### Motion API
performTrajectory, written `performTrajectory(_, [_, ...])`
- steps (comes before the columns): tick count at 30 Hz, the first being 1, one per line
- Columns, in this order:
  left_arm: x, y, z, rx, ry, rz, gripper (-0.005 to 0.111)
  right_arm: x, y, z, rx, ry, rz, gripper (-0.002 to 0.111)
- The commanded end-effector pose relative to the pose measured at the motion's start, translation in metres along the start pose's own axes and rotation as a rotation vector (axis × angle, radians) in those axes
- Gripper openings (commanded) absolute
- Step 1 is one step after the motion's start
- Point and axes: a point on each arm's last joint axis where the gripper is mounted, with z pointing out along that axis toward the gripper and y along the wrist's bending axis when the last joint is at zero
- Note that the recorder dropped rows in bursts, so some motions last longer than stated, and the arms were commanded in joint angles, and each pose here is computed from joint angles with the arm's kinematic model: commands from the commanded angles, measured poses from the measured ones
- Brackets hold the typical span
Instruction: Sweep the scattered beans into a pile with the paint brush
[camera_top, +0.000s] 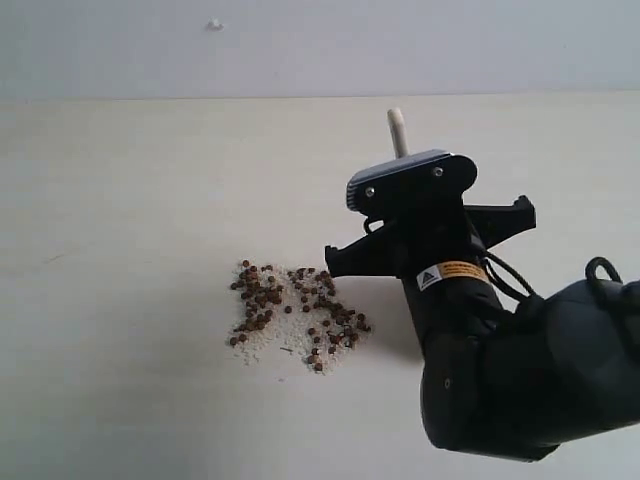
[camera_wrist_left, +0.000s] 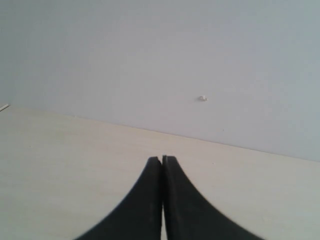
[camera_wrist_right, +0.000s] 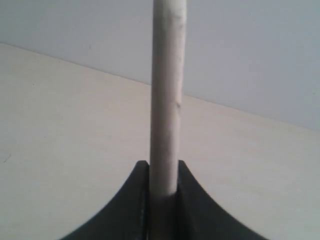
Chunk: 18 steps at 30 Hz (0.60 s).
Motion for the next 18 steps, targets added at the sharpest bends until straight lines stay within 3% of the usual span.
performTrajectory(1, [0.0, 0.0, -0.001, 0.006, -0.003, -0.008, 0.0, 0.002, 0.012, 0.005, -0.014, 0.07, 0.025, 0.0])
performTrajectory(18, [0.0, 0.0, -0.001, 0.006, -0.003, -0.008, 0.0, -0.024, 0.102, 0.056, -0.165, 0.141, 0.135, 0.0])
